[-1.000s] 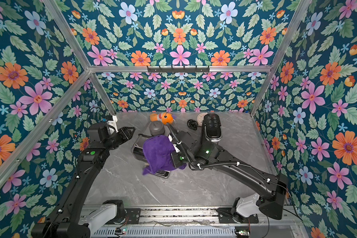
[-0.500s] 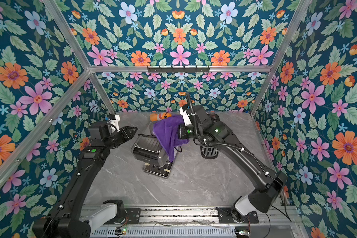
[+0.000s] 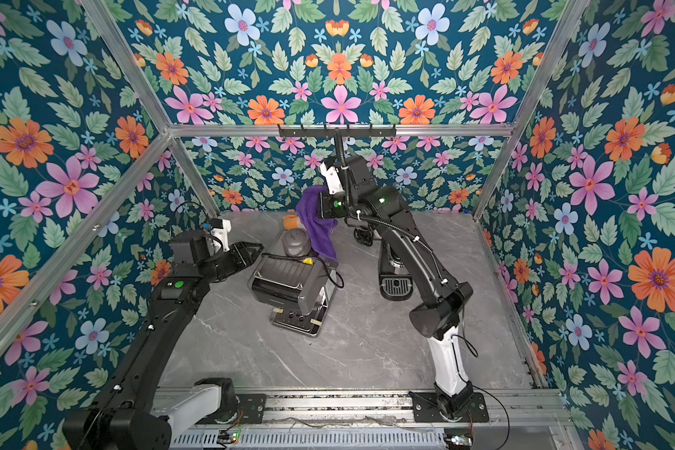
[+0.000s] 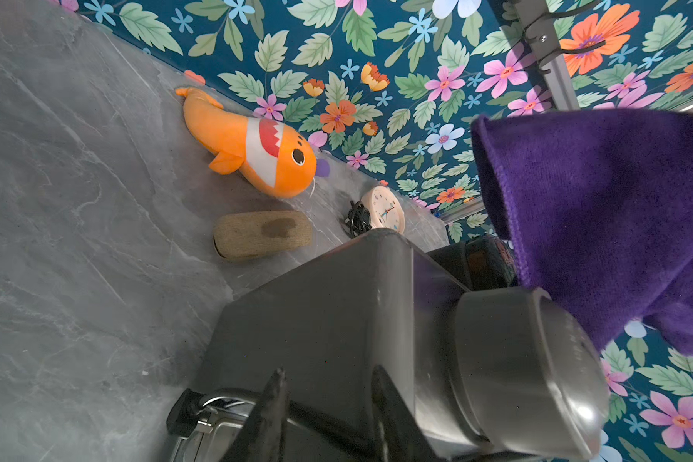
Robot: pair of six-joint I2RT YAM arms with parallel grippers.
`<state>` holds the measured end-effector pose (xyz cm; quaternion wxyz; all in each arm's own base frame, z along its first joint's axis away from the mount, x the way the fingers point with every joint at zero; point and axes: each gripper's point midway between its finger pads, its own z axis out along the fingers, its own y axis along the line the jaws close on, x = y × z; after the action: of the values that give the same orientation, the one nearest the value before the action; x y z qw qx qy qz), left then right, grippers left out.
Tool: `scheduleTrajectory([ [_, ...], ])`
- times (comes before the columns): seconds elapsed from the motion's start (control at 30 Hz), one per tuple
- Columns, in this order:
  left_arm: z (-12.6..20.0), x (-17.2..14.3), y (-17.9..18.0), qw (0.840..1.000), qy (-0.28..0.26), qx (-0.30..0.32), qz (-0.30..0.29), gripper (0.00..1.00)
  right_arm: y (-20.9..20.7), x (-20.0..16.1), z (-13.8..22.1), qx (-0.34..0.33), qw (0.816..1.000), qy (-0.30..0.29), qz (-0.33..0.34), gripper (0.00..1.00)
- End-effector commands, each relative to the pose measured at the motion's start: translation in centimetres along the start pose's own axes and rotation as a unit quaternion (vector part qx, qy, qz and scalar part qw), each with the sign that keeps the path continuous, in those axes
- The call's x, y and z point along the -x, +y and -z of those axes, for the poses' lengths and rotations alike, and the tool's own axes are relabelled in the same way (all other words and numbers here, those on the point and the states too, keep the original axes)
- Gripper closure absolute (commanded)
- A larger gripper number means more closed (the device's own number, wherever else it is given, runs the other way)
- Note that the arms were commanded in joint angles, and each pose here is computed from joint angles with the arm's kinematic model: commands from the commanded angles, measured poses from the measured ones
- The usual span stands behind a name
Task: Wipe the surface of a coffee machine
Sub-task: Wipe the dirt from the surface of the coffee machine.
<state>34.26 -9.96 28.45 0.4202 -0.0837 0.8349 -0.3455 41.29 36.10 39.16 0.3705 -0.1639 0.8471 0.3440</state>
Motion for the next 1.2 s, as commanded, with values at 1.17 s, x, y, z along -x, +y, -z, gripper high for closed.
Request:
scheduleTrajectory([
  [1.17, 0.4, 0.0, 0.9, 1.000, -0.019, 0.019, -0.004, 0.75, 6.8, -5.5, -6.1, 0.075, 0.995, 0.065, 0.020, 1.00],
])
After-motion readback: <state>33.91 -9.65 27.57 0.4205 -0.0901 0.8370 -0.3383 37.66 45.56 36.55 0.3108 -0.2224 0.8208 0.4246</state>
